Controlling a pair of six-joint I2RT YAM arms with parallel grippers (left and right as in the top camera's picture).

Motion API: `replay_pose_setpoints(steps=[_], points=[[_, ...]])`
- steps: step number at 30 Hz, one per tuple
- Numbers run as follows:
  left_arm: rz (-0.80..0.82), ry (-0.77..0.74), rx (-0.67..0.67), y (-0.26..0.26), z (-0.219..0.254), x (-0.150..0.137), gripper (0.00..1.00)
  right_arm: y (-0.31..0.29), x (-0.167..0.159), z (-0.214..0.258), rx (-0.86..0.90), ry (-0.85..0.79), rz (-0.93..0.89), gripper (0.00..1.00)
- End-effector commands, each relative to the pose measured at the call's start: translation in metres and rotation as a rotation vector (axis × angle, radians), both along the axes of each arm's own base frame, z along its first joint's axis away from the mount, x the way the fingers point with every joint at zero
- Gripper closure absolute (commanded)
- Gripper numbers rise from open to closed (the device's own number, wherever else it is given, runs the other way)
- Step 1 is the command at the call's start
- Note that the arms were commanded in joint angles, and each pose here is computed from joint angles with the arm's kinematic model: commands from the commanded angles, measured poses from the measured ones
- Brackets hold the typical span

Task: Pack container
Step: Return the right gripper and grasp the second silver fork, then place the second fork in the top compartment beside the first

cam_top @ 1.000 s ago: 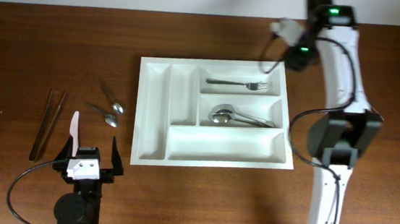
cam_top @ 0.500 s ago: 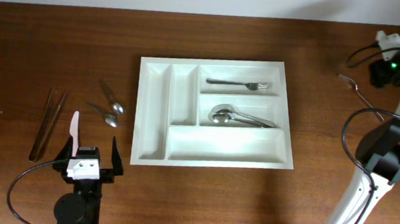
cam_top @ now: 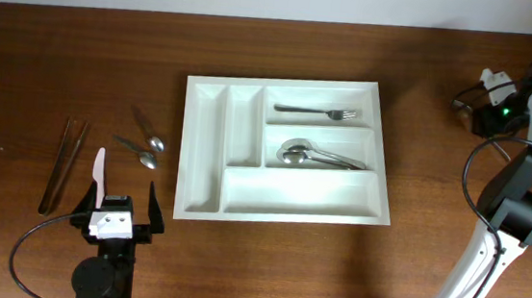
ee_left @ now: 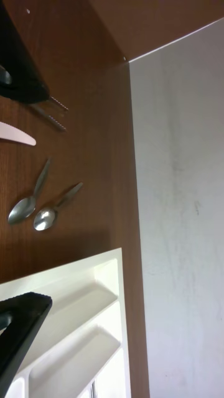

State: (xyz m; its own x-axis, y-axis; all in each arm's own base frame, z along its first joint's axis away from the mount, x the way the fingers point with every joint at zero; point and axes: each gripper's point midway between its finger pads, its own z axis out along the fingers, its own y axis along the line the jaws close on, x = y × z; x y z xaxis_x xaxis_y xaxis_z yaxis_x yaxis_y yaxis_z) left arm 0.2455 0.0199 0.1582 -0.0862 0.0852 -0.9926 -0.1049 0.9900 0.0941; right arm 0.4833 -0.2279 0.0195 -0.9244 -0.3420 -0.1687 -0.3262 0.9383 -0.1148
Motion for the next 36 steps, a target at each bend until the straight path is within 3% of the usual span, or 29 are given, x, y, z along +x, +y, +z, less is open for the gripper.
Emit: replay_pose_setpoints(steps=[1,3,5,7,10,18,27,30,36], points=[[0.000,-0.002,0.010,0.000,0.000,0.000,0.01,0.012,-0.006,-0.029,0.035,0.033,0.026,0.35],[0.000,-0.002,0.009,0.000,0.000,0.000,0.01,0.013,-0.008,-0.036,0.039,0.041,0.026,0.38],[-0.001,-0.002,0.009,0.000,0.000,0.000,0.01,0.014,-0.010,-0.041,0.040,0.042,0.025,0.50],[-0.001,-0.002,0.010,0.000,0.000,0.000,0.01,0.015,-0.009,-0.041,0.043,0.041,0.027,0.81],[-0.001,-0.002,0.009,0.000,0.000,0.000,0.01,0.015,-0.006,-0.038,0.049,0.025,0.026,0.96],[-0.001,-0.002,0.009,0.000,0.000,0.000,0.01,0.028,0.018,0.006,0.020,-0.051,0.066,0.96],[-0.001,-0.002,0.009,0.000,0.000,0.000,0.01,0.130,0.079,0.120,0.082,-0.296,0.287,0.96],[0.000,-0.002,0.009,0.000,0.000,0.000,0.01,0.178,0.082,0.128,0.064,-0.297,0.454,0.96],[-0.001,-0.002,0.009,0.000,0.000,0.000,0.01,0.287,0.050,0.115,0.060,-0.178,0.890,0.96]])
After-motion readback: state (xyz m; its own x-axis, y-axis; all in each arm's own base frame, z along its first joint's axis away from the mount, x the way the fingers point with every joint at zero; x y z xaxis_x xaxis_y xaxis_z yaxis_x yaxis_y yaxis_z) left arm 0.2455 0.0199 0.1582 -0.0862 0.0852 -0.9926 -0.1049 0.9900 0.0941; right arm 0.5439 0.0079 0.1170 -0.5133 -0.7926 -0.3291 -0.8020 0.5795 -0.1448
